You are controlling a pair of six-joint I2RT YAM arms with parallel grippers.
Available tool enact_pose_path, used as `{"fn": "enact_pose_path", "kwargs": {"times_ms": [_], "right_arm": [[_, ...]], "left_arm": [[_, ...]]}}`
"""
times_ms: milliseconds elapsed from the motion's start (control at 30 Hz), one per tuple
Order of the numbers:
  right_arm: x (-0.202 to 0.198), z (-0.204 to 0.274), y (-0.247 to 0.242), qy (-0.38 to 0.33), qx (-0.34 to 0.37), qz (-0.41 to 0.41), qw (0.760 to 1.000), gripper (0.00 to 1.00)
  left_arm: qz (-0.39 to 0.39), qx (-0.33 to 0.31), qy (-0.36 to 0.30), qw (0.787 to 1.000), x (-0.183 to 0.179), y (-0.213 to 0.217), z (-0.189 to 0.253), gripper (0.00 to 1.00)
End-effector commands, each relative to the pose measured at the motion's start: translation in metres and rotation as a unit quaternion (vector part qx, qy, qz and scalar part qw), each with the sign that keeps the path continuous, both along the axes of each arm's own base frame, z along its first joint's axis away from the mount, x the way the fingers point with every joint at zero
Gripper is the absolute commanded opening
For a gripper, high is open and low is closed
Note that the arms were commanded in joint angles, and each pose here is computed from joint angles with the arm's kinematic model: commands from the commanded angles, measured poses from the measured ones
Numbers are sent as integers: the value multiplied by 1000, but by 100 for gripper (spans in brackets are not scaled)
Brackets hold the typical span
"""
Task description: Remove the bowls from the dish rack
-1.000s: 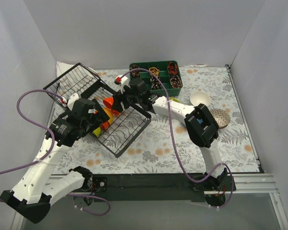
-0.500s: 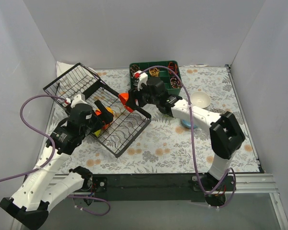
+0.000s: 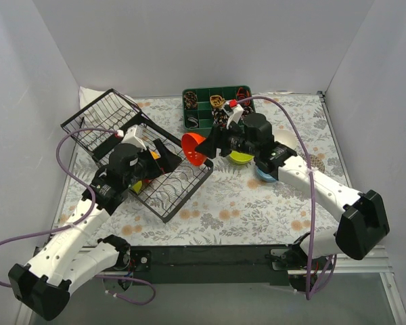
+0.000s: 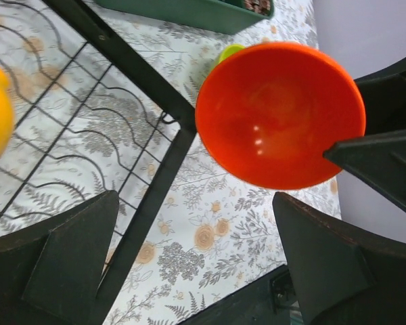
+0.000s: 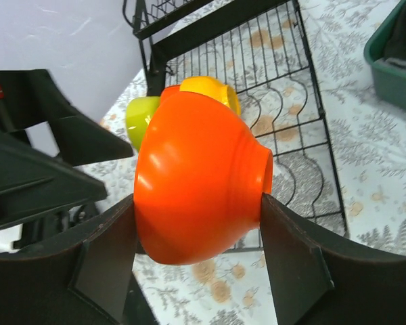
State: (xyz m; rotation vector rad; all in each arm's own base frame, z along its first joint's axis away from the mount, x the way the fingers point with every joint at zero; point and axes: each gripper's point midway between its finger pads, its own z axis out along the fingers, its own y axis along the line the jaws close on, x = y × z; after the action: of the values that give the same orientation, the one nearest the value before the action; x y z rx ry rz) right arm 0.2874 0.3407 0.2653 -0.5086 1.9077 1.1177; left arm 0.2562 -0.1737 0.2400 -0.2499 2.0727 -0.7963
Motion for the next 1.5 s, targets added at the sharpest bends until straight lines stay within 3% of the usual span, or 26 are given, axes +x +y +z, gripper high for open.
{"fn": "enact_pose_path", "kwargs": {"times_ms": [0,200,400,533,567,633,667,767,833,867,933,1033,1167,1267,1467], "right_arm": [[-23,31,-9,31,78,22,996,1],[-41,42,-16,48,121,39,991,1],[-54,45,-15,74,163,56,982,1],[-57,42,-16,80,168,57,981,1],[-58,41,-16,82,167,57,981,1],[-58,35,-17,90,165,52,981,1],[-58,34,-18,93,167,49,980,1],[-58,27,-20,102,164,44,980,1],[-58,25,-22,106,164,41,980,7],[-59,22,-24,109,162,41,980,17],[-57,17,-30,122,161,30,979,27],[-51,5,-41,134,144,4,980,58],[-50,-21,-53,152,63,-25,986,75],[-40,-19,-64,128,17,-52,990,79],[-29,-21,-83,103,-63,-106,987,75]], "left_arm": [[-74,-44,-46,995,4,-30,19,98],[-92,-55,-28,994,12,-44,3,98],[-116,-73,4,991,15,-59,-13,87],[-118,-77,14,990,15,-62,-17,67],[-116,-77,12,990,16,-61,-17,56],[-113,-76,10,991,16,-60,-16,44],[-111,-73,7,991,17,-59,-17,30],[-111,-71,5,991,16,-58,-16,13],[-108,-67,5,992,16,-57,-18,1],[-106,-65,3,992,17,-55,-18,0],[-98,-54,-1,994,19,-52,-18,0],[-84,-38,-4,996,22,-46,-19,0],[-74,-18,10,997,24,-41,-27,0],[-67,-20,24,997,25,-42,-31,0],[-38,28,63,997,29,-51,-42,0]]}}
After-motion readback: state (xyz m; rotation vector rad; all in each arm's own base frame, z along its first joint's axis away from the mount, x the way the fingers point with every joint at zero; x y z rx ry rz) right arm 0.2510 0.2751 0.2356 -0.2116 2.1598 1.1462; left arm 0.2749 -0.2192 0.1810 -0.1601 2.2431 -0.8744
